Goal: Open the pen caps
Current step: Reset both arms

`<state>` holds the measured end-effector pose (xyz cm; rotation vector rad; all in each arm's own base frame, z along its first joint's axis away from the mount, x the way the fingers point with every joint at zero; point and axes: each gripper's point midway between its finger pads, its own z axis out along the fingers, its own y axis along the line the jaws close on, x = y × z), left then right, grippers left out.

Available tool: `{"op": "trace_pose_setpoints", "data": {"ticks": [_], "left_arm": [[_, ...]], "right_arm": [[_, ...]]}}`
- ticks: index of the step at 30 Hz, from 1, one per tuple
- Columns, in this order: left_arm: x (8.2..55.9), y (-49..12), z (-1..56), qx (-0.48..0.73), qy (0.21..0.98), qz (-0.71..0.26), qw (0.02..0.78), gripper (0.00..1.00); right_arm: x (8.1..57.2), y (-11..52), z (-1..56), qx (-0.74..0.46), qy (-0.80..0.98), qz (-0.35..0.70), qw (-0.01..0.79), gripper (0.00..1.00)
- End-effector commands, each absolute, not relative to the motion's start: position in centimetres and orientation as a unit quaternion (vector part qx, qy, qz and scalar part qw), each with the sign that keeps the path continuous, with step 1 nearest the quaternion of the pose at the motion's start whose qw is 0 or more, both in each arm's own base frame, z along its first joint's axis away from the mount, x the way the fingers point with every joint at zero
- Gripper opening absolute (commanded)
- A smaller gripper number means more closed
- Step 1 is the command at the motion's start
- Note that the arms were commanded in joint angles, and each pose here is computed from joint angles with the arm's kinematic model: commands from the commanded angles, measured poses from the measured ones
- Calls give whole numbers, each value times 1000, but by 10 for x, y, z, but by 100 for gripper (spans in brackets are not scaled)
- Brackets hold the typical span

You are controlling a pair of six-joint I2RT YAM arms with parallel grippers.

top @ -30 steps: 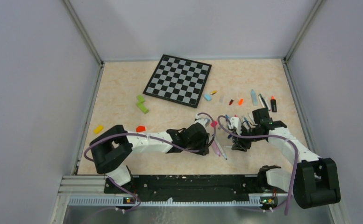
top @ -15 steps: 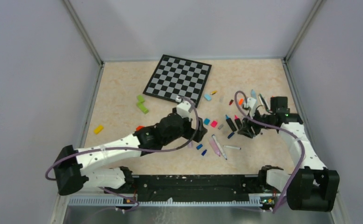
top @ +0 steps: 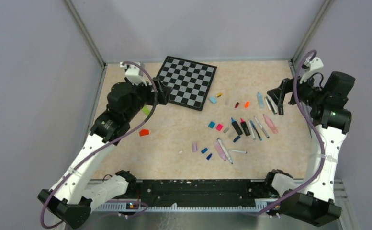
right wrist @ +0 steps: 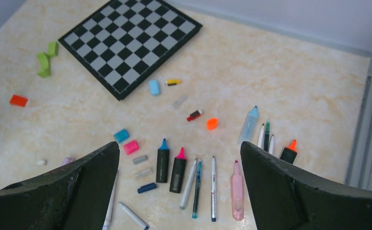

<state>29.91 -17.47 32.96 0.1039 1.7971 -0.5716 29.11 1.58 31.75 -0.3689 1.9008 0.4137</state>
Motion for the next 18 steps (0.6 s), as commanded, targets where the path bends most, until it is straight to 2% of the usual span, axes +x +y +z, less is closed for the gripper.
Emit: {"op": "trace_pose_setpoints", "data": {"ticks": [1, 7, 12, 18], "left_arm": [[289, -174, 382, 82, 746, -271, 603, 99], [276, -174, 409, 84, 731, -295, 610, 99], [267, -167, 411, 78, 730, -294, 613, 99], [258, -162, 410, 66, 730, -298, 611, 99]], "right_arm": [[275, 20, 370, -121, 787, 169, 580, 94], [263, 10, 396, -71, 778, 128, 611, 94], [255, -4, 401, -30, 781, 87, 618, 95], [255, -5, 398, -16, 783, 90, 616, 95]]}}
